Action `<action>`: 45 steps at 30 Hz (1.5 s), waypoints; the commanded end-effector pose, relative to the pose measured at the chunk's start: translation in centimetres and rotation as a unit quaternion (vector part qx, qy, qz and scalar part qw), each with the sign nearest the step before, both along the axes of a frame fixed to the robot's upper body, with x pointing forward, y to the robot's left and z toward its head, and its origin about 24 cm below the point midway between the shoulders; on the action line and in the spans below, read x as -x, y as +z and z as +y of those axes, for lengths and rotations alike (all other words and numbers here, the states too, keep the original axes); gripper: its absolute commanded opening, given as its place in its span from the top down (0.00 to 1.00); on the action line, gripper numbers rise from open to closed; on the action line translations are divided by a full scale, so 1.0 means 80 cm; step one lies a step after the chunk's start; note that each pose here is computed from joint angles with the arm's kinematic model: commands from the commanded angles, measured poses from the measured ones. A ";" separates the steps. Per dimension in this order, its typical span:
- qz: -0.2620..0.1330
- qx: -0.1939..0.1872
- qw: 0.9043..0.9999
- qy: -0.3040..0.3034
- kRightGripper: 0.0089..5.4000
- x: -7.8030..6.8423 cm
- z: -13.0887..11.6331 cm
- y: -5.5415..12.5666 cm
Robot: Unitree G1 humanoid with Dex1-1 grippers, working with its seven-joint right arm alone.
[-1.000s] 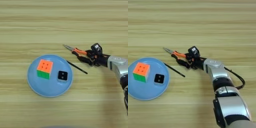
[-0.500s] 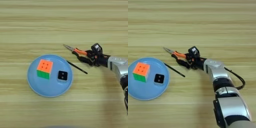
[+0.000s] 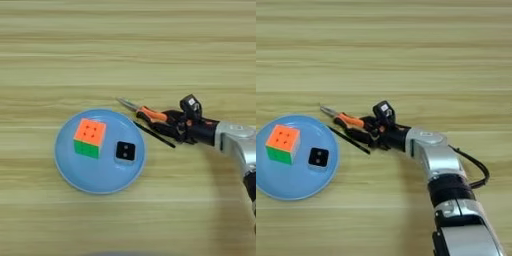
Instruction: Move the objects on the table
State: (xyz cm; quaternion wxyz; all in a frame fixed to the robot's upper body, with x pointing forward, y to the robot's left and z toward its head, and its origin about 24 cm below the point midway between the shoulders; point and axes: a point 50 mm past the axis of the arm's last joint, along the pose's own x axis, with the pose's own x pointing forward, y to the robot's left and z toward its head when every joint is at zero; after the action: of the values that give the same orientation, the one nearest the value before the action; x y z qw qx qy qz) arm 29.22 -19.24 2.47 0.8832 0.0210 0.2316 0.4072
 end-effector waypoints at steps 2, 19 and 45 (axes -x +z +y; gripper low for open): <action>-0.056 0.027 0.998 -0.016 0.35 -0.011 -0.019 0.041; -0.095 0.087 0.988 -0.082 0.35 0.002 -0.097 0.081; -0.072 0.113 0.986 -0.098 0.35 0.005 -0.118 0.057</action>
State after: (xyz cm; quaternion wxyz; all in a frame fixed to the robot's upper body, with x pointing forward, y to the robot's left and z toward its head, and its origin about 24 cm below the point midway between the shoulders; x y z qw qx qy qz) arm 27.16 -28.19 3.80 0.9181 -0.0358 0.2588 0.2979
